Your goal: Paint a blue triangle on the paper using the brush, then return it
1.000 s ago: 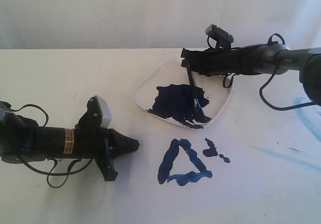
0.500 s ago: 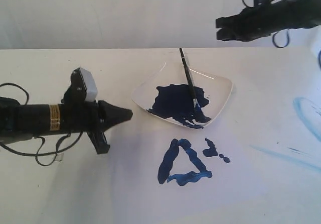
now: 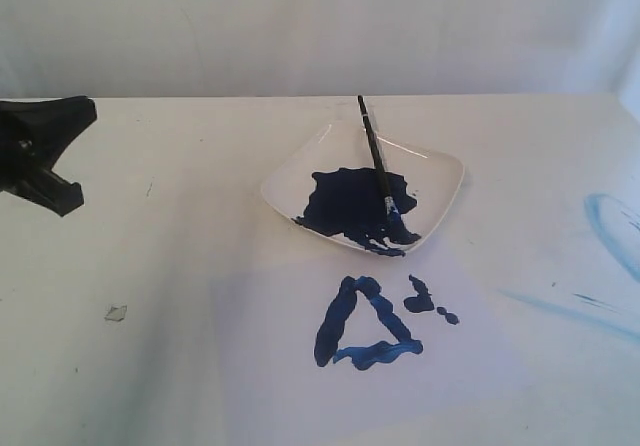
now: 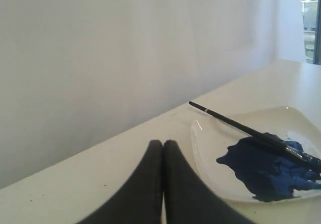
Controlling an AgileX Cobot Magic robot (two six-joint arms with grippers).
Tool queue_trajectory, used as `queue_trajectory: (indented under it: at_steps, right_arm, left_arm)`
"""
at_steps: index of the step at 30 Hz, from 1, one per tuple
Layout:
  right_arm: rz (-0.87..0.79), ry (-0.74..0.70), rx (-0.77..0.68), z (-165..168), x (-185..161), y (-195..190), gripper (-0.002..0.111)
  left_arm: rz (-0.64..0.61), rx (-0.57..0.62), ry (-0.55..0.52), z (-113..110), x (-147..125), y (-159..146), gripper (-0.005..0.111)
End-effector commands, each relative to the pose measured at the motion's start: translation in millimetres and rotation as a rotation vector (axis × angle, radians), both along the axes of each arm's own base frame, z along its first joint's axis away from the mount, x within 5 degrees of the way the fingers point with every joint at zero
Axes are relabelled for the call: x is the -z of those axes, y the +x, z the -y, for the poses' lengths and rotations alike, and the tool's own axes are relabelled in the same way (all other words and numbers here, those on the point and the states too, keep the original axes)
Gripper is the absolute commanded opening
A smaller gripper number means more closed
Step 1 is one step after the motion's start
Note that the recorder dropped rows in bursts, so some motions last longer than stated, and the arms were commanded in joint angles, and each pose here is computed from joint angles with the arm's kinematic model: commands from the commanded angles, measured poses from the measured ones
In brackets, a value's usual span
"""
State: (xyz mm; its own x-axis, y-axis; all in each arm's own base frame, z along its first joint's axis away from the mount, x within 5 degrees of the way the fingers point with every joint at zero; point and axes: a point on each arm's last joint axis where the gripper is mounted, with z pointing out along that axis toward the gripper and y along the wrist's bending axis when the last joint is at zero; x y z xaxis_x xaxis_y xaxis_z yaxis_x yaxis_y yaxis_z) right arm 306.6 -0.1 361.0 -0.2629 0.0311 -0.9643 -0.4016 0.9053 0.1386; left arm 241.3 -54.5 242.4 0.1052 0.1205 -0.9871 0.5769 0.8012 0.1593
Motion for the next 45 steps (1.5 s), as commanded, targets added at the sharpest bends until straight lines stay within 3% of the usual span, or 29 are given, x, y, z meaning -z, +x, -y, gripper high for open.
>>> queue_trajectory:
  at_steps: [1,9,15,24,28,35,45]
  right_arm:
    - [0.143,0.015,0.011,-9.2,-11.2,-60.2,0.0]
    - [0.324,-0.006,0.135,-18.6,-7.9,-170.4,0.0]
    - [0.408,0.014,0.299,-13.0,14.7,-217.9,0.0]
    - [0.342,0.07,0.426,-1.8,33.8,-215.6,0.0]
    - [0.296,0.156,0.458,0.8,41.5,-213.7,0.0]
    - [0.29,0.164,0.362,-7.9,42.0,-214.0,0.0]
    - [0.291,0.162,0.361,-7.9,42.0,-214.0,0.0]
  left_arm:
    - [0.043,-0.091,-0.079,-8.1,-7.9,-27.7,0.0]
    - [0.074,-0.253,-0.177,-22.5,-6.0,-71.4,0.0]
    - [0.013,-0.349,-0.109,-29.9,7.3,-90.8,0.0]
    - [-0.057,-0.577,-0.087,-49.9,13.3,-91.1,0.0]
    - [-0.095,-0.586,-0.079,-50.6,16.8,-91.1,0.0]
    - [-0.092,-0.576,-0.071,-49.6,16.7,-91.2,0.0]
    - [-0.079,-0.585,-0.063,-50.5,16.0,-91.1,0.0]
